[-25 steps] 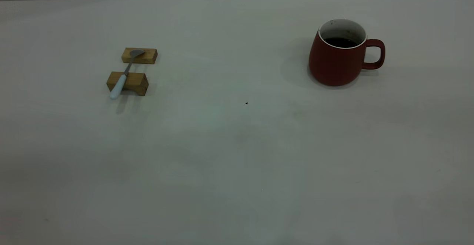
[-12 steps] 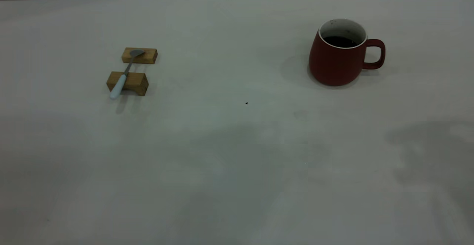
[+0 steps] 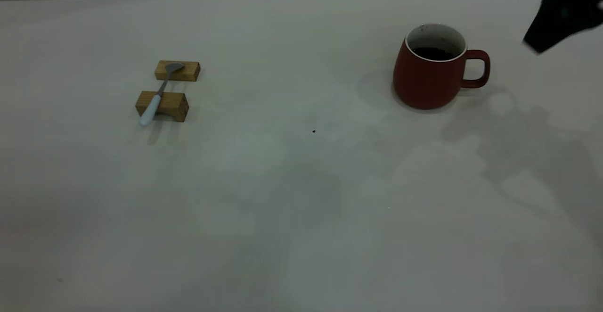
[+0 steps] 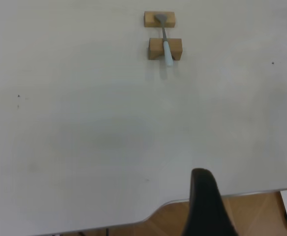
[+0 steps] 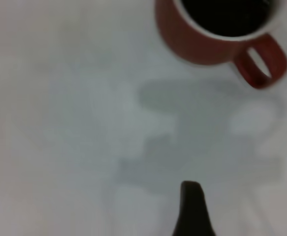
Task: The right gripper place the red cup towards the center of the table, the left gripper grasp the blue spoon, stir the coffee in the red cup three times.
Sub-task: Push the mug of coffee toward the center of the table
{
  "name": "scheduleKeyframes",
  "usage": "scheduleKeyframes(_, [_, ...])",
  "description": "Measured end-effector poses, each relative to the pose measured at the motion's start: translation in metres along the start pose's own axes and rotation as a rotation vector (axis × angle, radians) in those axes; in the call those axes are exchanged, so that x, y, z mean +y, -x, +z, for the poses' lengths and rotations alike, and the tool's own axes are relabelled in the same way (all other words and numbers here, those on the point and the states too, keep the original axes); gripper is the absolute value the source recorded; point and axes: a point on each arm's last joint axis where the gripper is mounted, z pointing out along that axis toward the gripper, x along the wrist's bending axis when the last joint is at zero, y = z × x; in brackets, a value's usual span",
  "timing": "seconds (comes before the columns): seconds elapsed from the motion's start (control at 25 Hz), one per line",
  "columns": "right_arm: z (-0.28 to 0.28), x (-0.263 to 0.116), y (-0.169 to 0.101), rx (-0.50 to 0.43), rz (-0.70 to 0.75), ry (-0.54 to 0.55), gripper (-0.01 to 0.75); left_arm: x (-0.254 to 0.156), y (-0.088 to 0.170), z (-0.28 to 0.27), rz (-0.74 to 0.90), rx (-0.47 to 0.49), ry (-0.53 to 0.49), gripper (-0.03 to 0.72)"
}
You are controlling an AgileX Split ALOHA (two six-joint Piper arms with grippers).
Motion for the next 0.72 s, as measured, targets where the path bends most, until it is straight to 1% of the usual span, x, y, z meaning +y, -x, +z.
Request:
scheduleKeyframes(0.12, [0.027, 0.003, 0.013, 0.022, -0.200, -0.010, 0.582, 0.000, 0.000, 0.000, 0.000, 0.000, 0.000, 0.533])
scheduleKeyframes(0.24, [0.048, 0.004, 0.029, 0.029, -0.298, 0.010, 0.582, 0.000, 0.000, 0.000, 0.000, 0.000, 0.000, 0.533])
scheduleKeyframes(0.44, [0.068, 0.000, 0.053, 0.013, -0.398, 0.051, 0.582, 0.000, 0.000, 0.000, 0.000, 0.000, 0.000, 0.533])
scheduleKeyframes(0.56, [0.077, 0.001, 0.060, 0.006, -0.432, 0.087, 0.582, 0.000, 0.000, 0.000, 0.000, 0.000, 0.000, 0.533])
scheduleKeyframes(0.72, [0.096, 0.000, 0.062, 0.015, -0.455, 0.129, 0.582, 0.000, 0.000, 0.000, 0.000, 0.000, 0.000, 0.533])
